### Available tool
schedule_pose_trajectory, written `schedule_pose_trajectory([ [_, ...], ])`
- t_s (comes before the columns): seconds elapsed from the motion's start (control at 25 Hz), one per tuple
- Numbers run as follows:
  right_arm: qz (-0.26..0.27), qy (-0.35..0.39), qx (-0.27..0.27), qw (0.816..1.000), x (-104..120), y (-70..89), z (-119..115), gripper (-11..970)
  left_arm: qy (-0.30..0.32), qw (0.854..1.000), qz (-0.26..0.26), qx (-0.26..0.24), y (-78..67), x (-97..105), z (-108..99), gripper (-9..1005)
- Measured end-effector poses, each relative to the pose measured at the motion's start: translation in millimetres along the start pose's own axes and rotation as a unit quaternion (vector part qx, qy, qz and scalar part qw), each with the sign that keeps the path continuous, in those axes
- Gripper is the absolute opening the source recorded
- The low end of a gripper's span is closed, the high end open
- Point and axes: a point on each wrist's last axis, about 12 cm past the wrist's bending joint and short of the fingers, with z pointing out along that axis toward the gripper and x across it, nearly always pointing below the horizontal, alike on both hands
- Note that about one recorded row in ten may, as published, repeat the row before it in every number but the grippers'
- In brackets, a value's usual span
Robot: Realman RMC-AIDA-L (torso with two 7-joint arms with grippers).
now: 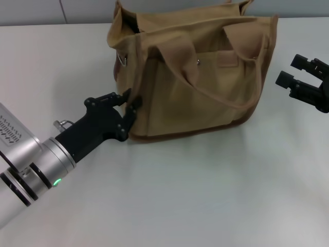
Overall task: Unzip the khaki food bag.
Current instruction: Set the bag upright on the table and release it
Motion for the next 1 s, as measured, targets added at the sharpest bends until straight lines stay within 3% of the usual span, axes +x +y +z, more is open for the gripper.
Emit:
schedule_pose_trajectory([
  [0.08, 0.001, 0.000, 0.002, 1.000, 1, 0.3, -1, 845, -0.005, 1.000, -0.004, -0.013, 2.4, -1, 0, 259],
  [0.28, 0.001, 0.000, 0.003, 1.000, 2, 0.4, -2, 844, -0.010, 1.000, -0.008, -0.023, 5.9, -2, -2, 49],
  [0.48, 0.003, -0.004, 0.001, 1.000, 2, 2.1, -2, 844, -0.028, 0.999, -0.021, -0.035, 18.4, -9, -7, 49],
  [0.8, 0.028, -0.102, 0.010, 0.994, -3, 7.8, -2, 843, -0.128, 0.990, -0.012, -0.050, 64.9, -52, -26, 50],
  [0.88, 0.033, -0.124, 0.017, 0.992, -3, 7.9, -2, 843, -0.160, 0.987, -0.003, -0.029, 67.3, -64, -28, 50],
  [1.0, 0.035, -0.150, 0.027, 0.988, 1, 10.3, 1, 842, -0.184, 0.983, 0.010, 0.021, 58.9, -74, -21, 52],
])
